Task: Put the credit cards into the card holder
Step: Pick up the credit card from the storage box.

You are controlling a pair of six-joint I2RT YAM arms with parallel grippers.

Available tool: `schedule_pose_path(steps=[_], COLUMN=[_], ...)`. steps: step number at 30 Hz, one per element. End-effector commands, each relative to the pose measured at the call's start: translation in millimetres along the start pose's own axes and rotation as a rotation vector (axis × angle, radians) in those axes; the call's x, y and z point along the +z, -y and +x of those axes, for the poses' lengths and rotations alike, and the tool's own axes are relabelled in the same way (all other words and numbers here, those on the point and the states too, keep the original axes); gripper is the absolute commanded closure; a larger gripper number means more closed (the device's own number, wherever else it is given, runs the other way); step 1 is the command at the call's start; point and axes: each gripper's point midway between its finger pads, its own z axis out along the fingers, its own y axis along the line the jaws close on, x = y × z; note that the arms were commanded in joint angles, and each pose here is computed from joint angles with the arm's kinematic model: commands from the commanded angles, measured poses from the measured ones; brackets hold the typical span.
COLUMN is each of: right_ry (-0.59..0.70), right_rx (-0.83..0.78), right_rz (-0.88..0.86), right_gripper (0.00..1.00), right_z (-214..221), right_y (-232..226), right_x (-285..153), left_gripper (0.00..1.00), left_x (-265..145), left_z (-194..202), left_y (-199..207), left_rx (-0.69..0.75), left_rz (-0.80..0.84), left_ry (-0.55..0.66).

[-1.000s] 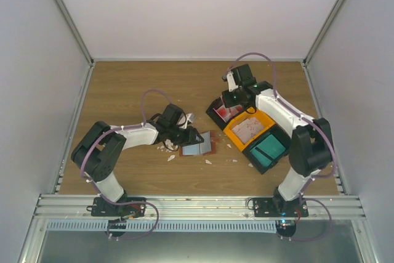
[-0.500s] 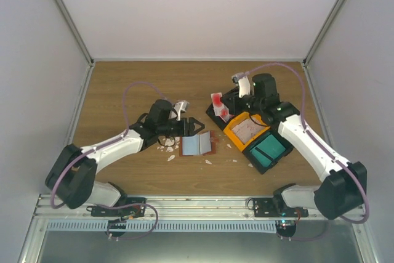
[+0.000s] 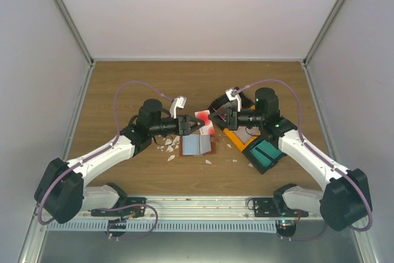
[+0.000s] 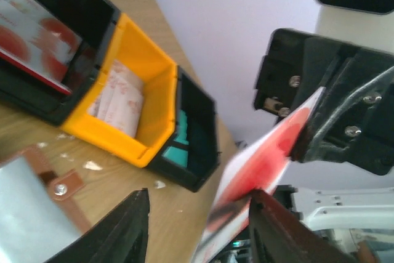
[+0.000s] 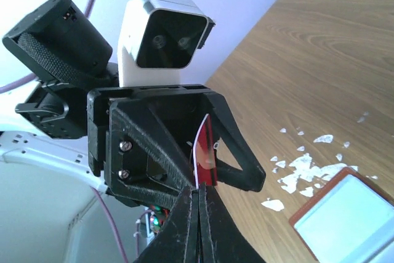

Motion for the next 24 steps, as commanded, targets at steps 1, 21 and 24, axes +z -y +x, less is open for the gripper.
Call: schedule_pose_path(steps=[1, 21, 24], right_ry=[-0.003, -0.033, -0.026], right_rx=[-0.062, -0.001, 0.004], right_rz=[-0.152, -0.208, -0.199], right_gripper=[1.0, 0.93, 0.99], right_z=[-6, 21, 20], right_y=[-36, -22, -21], right_x=[-2, 3, 4], left_gripper=[0.63, 1.0, 1.0], left_x=[-7, -24, -22], left_z=[-14, -23, -20], left_y=[29, 41, 37], left_rx=[0.037, -0.021, -0.023], left_rz=[0.115, 0.196, 0.195], left_ry=[0.032, 0.013, -0.002])
